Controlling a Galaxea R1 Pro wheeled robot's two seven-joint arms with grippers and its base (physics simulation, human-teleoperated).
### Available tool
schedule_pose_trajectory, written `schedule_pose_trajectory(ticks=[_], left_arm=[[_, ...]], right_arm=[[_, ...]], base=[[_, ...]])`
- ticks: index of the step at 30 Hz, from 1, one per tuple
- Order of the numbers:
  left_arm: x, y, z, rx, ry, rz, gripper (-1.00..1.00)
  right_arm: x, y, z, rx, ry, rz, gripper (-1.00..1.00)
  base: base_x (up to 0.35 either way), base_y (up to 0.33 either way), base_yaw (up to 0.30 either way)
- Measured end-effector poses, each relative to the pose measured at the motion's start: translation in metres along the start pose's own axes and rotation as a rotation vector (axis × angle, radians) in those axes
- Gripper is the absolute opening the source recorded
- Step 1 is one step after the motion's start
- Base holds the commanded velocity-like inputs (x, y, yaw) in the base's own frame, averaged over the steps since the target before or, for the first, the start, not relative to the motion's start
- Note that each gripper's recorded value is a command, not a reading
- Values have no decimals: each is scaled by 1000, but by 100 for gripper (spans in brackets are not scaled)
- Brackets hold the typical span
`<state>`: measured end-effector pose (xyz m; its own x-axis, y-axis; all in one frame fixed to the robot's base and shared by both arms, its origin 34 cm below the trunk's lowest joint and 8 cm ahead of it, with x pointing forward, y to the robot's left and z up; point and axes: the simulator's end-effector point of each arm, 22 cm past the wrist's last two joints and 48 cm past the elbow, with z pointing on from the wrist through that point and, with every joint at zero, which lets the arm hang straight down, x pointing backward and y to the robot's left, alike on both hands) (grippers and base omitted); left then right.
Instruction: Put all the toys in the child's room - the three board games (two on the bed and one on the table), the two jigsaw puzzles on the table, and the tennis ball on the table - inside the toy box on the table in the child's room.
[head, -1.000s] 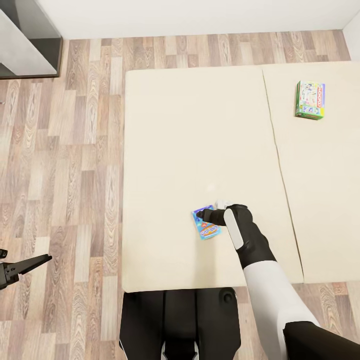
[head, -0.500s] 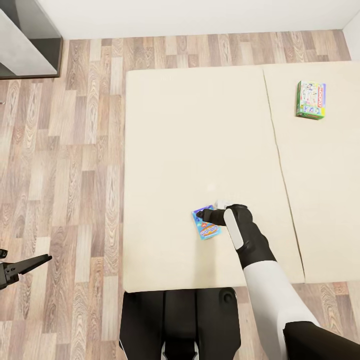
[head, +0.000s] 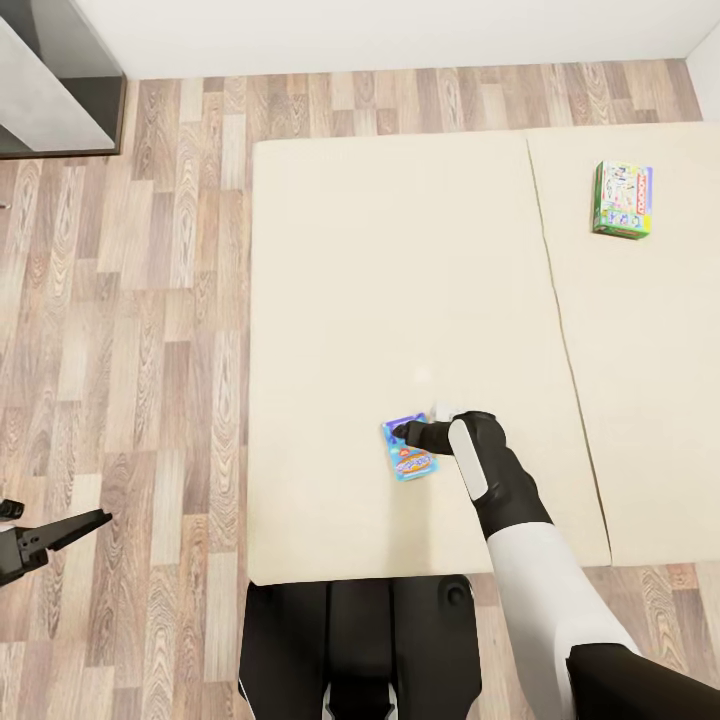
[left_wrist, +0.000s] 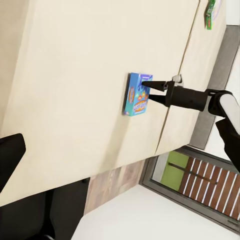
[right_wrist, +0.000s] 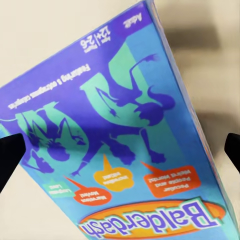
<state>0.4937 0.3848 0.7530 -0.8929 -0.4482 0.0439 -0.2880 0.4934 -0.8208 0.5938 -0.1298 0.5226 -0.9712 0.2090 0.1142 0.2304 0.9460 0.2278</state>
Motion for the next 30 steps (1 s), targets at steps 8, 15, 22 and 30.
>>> schedule_pose_trajectory(ticks=[8, 15, 22, 30], left_arm=[[1, 0, 1, 2, -1, -2, 100], [1, 0, 1, 2, -1, -2, 100], [1, 0, 1, 3, -1, -3, 100], [1, 0, 1, 3, -2, -3, 100]], right_arm=[[1, 3, 0, -13, 2, 10, 100], [1, 3, 0, -16, 3, 13, 100], [1, 3, 0, -16, 3, 13, 100], [1, 4, 0, -17, 3, 13, 100]], base=[[0, 0, 0], [0, 0, 0], [0, 0, 0], [0, 0, 0]])
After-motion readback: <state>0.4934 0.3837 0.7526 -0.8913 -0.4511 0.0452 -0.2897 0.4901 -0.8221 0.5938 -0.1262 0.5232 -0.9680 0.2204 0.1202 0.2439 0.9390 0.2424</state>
